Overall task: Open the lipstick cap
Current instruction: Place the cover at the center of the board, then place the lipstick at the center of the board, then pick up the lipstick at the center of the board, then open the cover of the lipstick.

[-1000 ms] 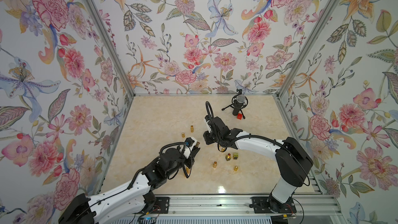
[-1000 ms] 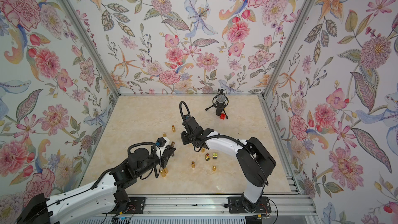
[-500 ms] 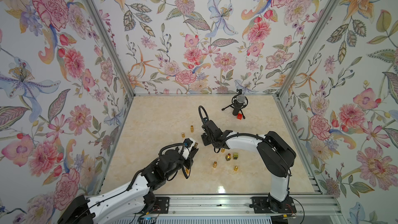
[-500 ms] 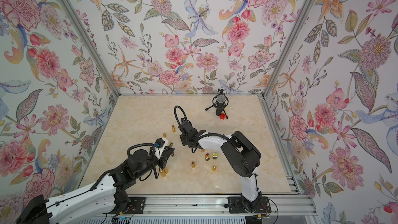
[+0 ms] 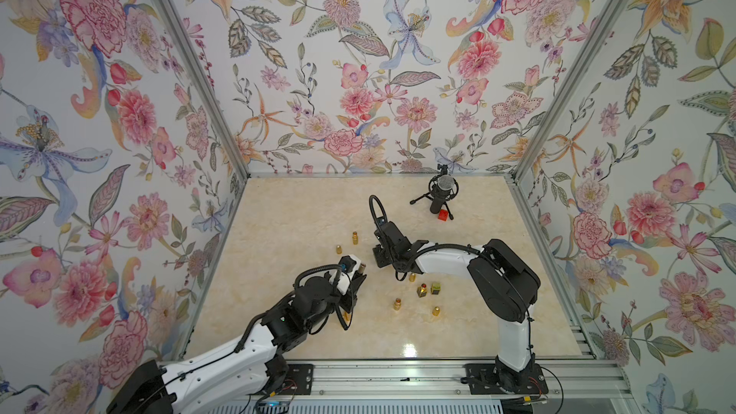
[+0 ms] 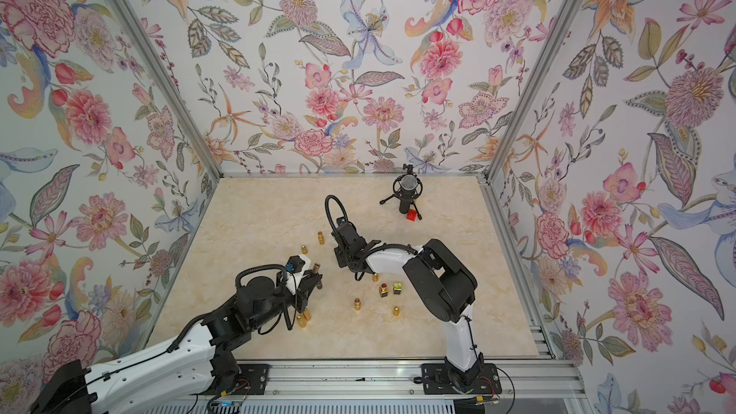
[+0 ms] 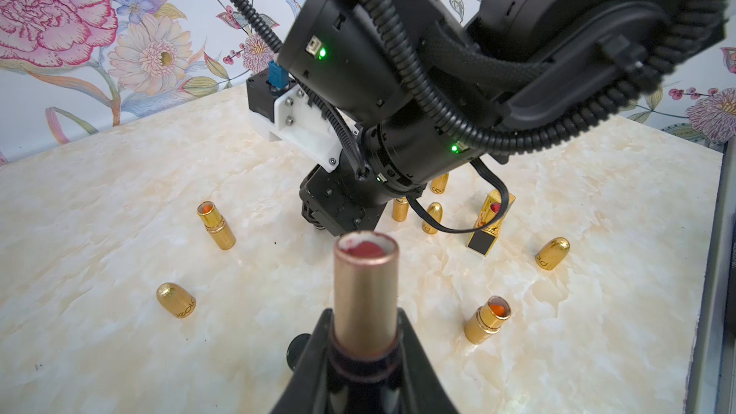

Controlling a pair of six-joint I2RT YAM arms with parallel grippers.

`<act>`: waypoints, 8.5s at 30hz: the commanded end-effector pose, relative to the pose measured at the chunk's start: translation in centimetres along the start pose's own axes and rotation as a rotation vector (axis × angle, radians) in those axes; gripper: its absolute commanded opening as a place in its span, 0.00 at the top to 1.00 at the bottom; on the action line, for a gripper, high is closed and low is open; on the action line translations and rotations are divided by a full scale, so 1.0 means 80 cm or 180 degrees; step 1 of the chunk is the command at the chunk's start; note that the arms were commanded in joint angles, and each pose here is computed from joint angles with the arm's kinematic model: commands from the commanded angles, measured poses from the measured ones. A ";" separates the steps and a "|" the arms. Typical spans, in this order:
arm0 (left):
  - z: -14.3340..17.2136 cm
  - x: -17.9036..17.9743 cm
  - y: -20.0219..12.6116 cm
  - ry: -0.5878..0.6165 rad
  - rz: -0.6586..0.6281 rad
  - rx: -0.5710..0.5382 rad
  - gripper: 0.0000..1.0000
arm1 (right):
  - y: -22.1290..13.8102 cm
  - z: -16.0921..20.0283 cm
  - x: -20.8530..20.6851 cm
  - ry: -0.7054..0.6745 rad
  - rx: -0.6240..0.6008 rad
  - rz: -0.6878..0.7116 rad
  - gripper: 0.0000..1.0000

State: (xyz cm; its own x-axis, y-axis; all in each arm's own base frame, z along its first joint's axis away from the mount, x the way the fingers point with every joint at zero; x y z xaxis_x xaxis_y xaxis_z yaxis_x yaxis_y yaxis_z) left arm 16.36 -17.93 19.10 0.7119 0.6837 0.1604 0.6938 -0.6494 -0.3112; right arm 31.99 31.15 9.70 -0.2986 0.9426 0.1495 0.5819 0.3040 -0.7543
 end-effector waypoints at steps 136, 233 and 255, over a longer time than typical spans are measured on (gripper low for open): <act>0.027 0.080 -0.020 -0.0744 -0.1265 0.0539 0.01 | -0.004 -0.009 0.049 -0.0647 -0.0452 -0.0529 0.85; -0.008 0.082 -0.008 -0.0333 -0.1038 0.0369 0.13 | -0.215 -0.044 0.045 0.0259 0.0038 -0.1378 0.78; -0.021 0.011 0.058 0.0404 0.0243 -0.0188 0.37 | -0.254 -0.054 0.043 0.0534 0.0307 -0.1907 0.77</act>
State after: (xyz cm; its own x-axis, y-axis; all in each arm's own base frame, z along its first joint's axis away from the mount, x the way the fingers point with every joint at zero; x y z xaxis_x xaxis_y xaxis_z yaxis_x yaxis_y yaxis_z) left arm 20.24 -19.73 17.54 0.7414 0.6245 0.2456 0.6686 -0.6566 -0.3490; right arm 22.88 28.75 26.49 -0.4133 0.6597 0.6277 0.2875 0.7486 -0.5974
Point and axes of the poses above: each gripper's point midway between its finger pads, its own y axis out along the fingers, its own x axis along the line the jaws close on, z = x × y, the point moved 8 cm from there along -y, back along the fingers, and after that the axes turned 11 degrees about y, right-handed, at the moved point
